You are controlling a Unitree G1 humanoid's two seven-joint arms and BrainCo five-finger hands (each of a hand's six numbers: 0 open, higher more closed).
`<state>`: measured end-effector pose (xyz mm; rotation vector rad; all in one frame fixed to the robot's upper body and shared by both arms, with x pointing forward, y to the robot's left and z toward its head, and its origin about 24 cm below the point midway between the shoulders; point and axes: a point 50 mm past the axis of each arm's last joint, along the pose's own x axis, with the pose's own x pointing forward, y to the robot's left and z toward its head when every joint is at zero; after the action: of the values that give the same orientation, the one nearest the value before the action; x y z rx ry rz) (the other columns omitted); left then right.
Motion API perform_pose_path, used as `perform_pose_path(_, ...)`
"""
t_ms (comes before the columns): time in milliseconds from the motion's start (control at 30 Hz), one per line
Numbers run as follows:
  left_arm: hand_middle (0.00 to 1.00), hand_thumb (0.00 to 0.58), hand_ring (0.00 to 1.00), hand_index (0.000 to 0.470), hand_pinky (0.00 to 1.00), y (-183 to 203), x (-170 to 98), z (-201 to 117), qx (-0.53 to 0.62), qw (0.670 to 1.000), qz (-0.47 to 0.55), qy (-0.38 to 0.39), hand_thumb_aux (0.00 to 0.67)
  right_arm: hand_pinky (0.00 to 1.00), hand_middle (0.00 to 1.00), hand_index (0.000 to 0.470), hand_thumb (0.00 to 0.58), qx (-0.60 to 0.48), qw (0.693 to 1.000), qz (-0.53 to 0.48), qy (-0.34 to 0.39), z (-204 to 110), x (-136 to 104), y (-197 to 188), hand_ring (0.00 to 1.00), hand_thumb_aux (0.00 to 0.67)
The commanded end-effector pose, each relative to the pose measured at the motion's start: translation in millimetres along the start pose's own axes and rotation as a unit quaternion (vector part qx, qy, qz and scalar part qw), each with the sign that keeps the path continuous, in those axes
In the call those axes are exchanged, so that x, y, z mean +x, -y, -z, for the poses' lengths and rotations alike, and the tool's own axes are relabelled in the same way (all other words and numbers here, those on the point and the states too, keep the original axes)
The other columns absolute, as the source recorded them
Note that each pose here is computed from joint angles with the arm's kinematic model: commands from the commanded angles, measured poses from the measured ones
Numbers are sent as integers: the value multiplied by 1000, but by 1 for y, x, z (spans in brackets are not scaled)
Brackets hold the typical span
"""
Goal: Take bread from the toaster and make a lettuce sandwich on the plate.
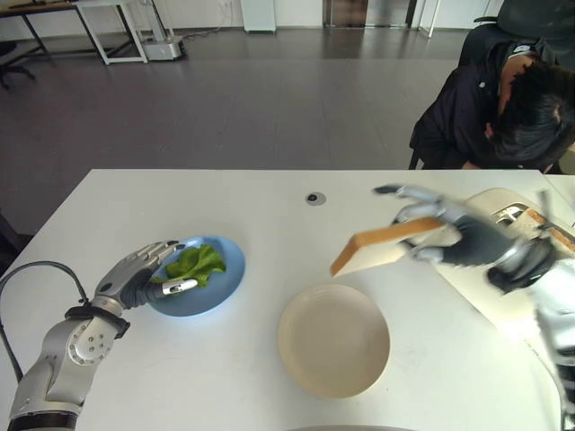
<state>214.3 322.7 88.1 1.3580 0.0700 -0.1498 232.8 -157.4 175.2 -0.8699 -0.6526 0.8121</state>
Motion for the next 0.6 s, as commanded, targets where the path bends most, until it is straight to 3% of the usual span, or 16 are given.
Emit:
perform_pose_path(33,0,0,0,0,0,3,-5,18,36,998,23,-40,0,0,0,470,580,-59,996,-60,41,2,8,-46,0,670)
perform_pose_path(233,0,0,0,0,0,7,-2,24,53,997,27,-54,0,0,0,470,580,-105,988,-85,78,10,11,-93,0,670)
perform_pose_path(433,0,0,0,0,0,7,2,23,58,997,25,-48,0,0,0,470,580,-150,981,-73,102,11,11,-95,0,670)
perform_pose_path(467,0,0,0,0,0,7,3,23,57,997,25,-47,0,0,0,455,579,-153,980,-71,106,10,11,-96,0,649)
perform_pose_path(500,0,0,0,0,0,8,3,22,57,997,25,-46,0,0,0,393,564,-155,980,-71,107,10,11,-97,0,560)
perform_pose_path(533,0,0,0,0,0,8,3,22,57,997,25,-45,0,0,0,334,531,-160,978,-74,107,11,10,-98,0,476)
perform_pose_path(567,0,0,0,0,0,8,3,22,57,997,26,-44,0,0,0,236,436,-166,977,-78,106,12,9,-98,0,336)
perform_pose_path(600,0,0,0,0,0,9,4,22,57,997,27,-44,0,0,0,26,62,-172,976,-80,107,12,9,-98,0,37)
